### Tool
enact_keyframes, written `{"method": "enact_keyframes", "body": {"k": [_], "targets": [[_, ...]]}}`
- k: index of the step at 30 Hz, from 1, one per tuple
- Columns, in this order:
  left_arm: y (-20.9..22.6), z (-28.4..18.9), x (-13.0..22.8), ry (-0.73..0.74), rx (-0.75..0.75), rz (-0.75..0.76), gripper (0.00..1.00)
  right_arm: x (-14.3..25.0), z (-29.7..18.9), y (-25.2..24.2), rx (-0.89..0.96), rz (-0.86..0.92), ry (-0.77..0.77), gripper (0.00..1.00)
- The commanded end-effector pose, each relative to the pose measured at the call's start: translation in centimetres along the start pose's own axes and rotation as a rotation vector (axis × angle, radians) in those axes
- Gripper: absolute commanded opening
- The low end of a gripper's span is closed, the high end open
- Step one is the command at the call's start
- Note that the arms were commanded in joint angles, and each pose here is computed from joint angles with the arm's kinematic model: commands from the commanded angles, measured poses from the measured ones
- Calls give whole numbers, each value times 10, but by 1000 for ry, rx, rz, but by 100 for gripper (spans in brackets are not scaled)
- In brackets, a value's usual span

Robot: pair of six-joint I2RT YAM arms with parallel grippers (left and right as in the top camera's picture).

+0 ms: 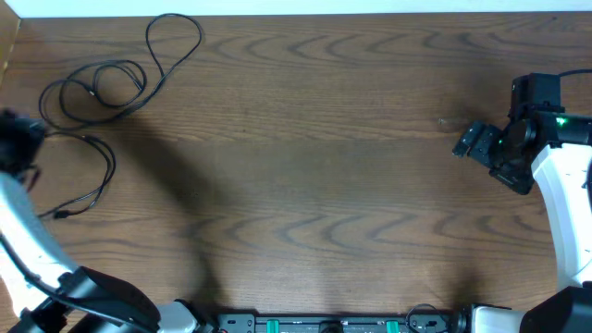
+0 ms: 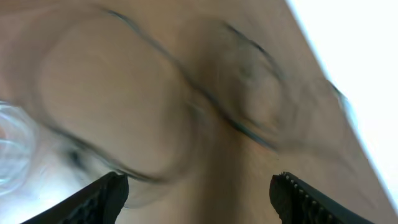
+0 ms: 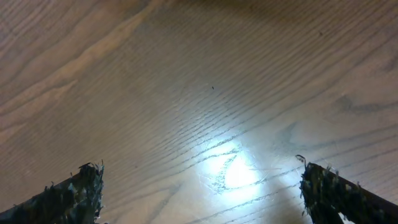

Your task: Untangle cables

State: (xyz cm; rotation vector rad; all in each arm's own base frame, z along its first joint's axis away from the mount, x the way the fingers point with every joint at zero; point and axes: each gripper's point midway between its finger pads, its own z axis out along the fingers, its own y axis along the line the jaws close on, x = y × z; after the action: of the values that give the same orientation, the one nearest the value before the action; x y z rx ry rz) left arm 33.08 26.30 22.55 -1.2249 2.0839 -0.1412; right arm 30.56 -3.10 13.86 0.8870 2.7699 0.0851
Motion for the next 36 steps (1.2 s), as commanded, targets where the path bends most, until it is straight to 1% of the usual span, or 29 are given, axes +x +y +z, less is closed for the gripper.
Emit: {"method": "enact_keyframes", "body": {"k": [1,4,5,6,8,13,16,19,23,25,27,29,30,32,36], "targets": [[-90,-6,57,206,321,99,77,-2,-5,-1,-4,-2,-18,99],[-130,-9,110,336,388,227,77,-2,-5,-1,-4,-2,-18,99],[-145,-12,135,388,412,301,77,-2,-5,-1,-4,-2,-18,99],[-153,-14,148,416,425,343,77,-2,-5,-1,-4,-2,-18,99],[-172,-25,192,506,458,470,77,-2,-5,-1,-4,-2,-18,99],[-176,-45,278,663,348,700,77,-2,-5,-1,-4,-2,-18,99],[-171,-60,313,715,288,828,77,-2,-5,-1,-4,-2,-18,99],[-173,-78,342,754,293,921,77,-2,-5,-1,-4,-2,-18,99],[-180,-106,350,737,333,912,77,-8,-5,2,-18,1,-41,99],[-183,-123,345,690,376,926,77,-15,-6,6,-33,1,-69,99],[-180,-140,334,626,391,932,77,-14,-5,6,-35,1,-65,99],[-171,-159,316,539,388,920,77,-12,-5,5,-30,1,-55,99],[-161,-180,302,465,409,915,77,-5,-5,7,-48,-1,-25,99],[-144,-210,284,362,448,904,77,11,-6,11,-80,-2,53,99],[-112,-247,270,265,504,884,78,29,-8,15,-98,-11,122,99]]}}
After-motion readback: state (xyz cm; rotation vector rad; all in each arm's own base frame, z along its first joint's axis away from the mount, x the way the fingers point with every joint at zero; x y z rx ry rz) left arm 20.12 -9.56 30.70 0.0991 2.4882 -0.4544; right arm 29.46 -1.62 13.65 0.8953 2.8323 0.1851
